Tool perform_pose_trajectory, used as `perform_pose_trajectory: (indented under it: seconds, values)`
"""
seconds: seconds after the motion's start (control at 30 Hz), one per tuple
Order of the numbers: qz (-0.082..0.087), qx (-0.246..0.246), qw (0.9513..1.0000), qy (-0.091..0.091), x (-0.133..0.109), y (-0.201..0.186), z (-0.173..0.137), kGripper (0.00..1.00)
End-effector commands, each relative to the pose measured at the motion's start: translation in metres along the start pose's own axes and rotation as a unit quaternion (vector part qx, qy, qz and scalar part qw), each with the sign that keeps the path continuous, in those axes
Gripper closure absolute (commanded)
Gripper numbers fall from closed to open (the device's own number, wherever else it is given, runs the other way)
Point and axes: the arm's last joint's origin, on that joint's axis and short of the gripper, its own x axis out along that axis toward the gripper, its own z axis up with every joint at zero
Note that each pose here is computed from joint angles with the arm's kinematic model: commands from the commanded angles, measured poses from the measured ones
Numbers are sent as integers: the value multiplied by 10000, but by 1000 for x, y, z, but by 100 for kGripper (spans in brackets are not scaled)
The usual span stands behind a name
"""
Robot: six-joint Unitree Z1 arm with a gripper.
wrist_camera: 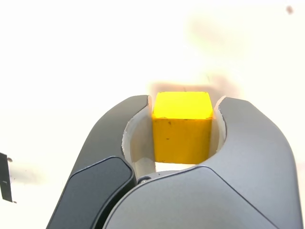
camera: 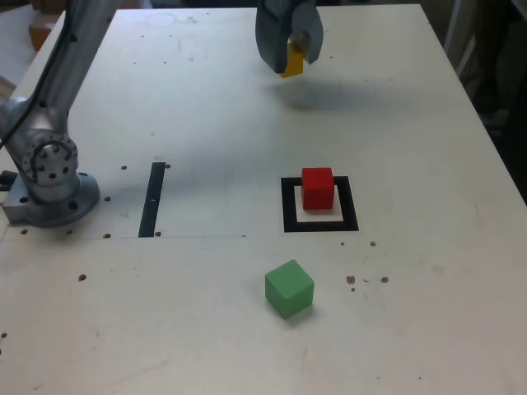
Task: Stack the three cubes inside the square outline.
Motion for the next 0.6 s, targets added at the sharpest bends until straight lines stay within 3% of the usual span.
perform_pose_trajectory:
  seconds: [0.0,0.17,0.57]
  values:
    - [80,201,9997,-146,-17,-13,-6,75]
    - [228,774,9963,-306,-48,-59,-28,75]
    - [551,1843,9812,-175,-66,-169,-93,78]
